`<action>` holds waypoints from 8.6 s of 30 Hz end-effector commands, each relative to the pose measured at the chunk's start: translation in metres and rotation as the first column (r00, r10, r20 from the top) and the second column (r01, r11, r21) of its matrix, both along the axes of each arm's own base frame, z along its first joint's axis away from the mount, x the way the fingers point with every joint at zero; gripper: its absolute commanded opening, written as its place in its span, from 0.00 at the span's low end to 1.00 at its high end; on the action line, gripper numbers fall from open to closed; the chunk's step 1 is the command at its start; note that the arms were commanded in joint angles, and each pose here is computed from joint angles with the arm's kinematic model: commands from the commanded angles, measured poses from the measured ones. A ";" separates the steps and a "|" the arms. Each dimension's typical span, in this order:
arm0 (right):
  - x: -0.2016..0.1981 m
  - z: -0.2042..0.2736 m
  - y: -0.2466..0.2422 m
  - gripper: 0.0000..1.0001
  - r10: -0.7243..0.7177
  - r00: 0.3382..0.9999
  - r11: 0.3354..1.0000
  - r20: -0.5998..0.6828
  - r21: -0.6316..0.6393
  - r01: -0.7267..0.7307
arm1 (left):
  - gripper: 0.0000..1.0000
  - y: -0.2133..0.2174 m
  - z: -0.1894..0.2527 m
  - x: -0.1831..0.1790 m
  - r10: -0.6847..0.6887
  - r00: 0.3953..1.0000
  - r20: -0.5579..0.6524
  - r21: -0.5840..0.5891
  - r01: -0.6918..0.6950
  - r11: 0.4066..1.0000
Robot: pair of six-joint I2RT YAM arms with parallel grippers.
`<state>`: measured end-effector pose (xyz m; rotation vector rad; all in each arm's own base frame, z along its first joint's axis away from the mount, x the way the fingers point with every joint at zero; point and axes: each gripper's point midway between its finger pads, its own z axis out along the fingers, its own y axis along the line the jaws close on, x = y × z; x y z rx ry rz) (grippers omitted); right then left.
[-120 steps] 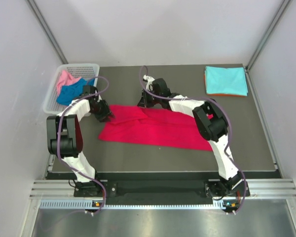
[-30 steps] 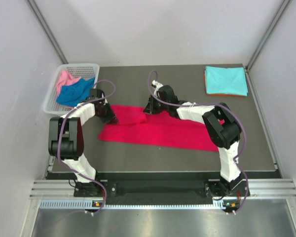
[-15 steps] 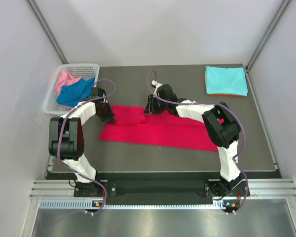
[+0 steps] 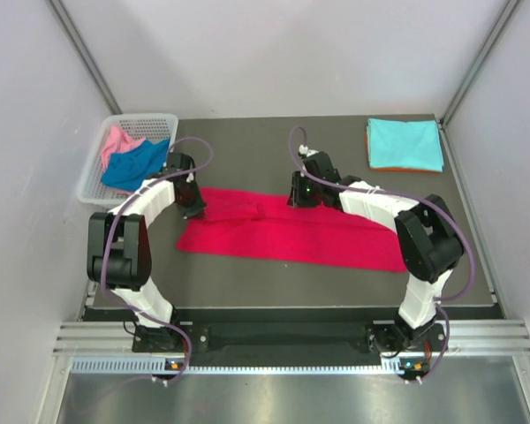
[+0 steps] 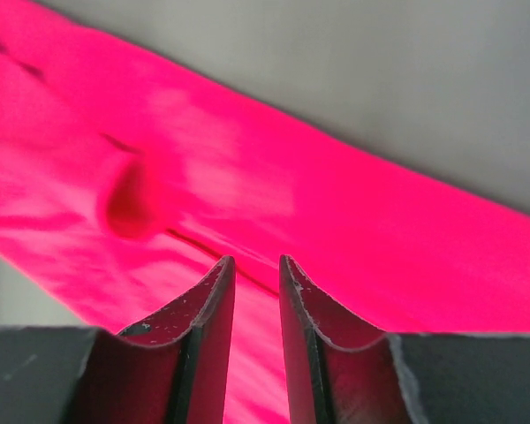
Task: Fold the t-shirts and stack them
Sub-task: Fold the tshirt
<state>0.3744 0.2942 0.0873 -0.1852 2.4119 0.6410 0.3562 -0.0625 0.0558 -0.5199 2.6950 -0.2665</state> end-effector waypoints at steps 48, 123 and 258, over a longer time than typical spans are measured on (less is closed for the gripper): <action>-0.014 -0.003 -0.075 0.25 -0.133 0.991 0.977 0.026 -0.164 0.135 | 0.35 -0.017 0.049 0.015 -0.045 0.995 0.091 0.163 0.029 0.986; -0.026 -0.020 0.112 0.22 0.281 0.958 0.924 0.049 0.255 -0.284 | 0.33 0.008 -0.003 0.010 -0.010 1.000 -0.029 0.100 0.013 0.995; -0.064 -0.039 0.091 0.00 0.224 0.968 0.939 -0.110 0.290 -0.185 | 0.00 0.001 -0.014 -0.045 0.039 0.998 -0.043 0.116 -0.034 0.993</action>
